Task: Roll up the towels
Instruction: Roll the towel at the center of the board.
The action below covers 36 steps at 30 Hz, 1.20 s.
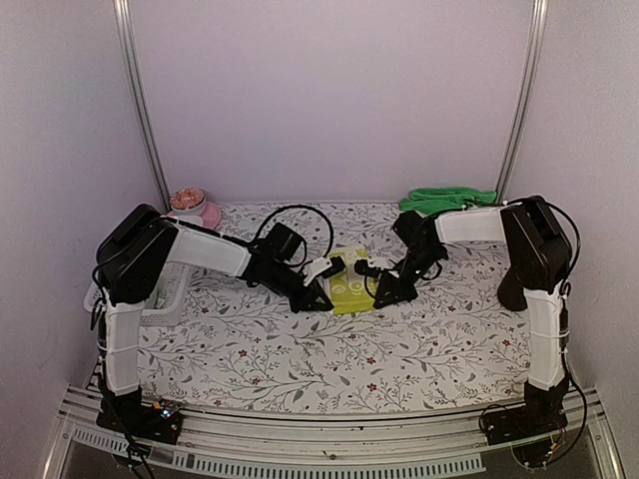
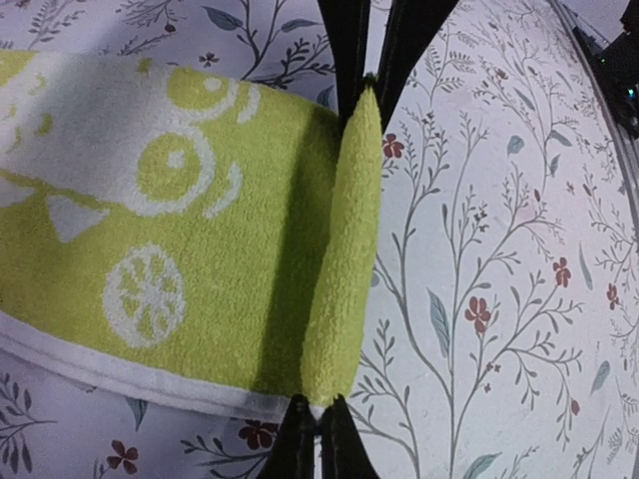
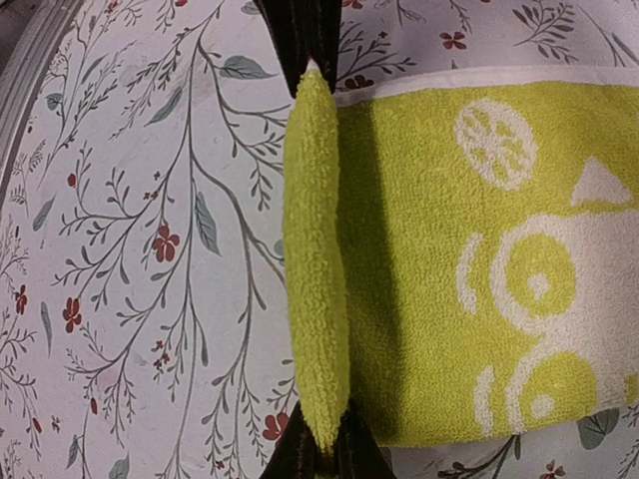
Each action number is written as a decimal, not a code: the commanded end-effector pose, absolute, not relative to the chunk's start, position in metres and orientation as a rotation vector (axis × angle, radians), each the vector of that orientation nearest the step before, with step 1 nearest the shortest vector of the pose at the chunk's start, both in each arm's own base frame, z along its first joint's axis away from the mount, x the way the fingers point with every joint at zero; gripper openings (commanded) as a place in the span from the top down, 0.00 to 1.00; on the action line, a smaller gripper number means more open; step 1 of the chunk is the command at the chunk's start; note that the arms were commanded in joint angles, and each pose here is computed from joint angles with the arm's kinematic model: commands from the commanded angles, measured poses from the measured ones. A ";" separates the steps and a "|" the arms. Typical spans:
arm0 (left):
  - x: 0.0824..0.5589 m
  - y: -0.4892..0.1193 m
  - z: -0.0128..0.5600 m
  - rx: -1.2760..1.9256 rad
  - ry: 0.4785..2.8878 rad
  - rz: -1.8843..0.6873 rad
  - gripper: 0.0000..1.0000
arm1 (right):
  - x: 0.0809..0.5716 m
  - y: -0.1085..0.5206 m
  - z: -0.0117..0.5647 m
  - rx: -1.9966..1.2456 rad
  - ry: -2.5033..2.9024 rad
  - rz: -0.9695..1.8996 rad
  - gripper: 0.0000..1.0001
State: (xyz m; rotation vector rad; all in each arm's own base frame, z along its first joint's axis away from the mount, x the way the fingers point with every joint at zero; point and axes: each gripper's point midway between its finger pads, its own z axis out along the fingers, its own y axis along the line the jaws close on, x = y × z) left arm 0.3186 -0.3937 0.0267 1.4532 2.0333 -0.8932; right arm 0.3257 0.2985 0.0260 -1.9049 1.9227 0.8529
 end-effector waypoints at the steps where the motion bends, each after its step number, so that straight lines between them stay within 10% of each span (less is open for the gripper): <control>1: 0.336 -0.391 0.024 1.399 2.049 -0.825 0.96 | 0.316 0.297 0.027 -1.880 2.010 0.990 0.91; 19: 0.329 -0.380 0.060 1.418 1.732 -0.442 0.44 | 0.314 0.300 0.026 -1.817 2.176 1.181 0.93; 36: 0.289 -0.415 0.049 1.691 1.402 -0.215 0.45 | 0.325 0.289 -0.003 -1.656 2.454 1.279 0.96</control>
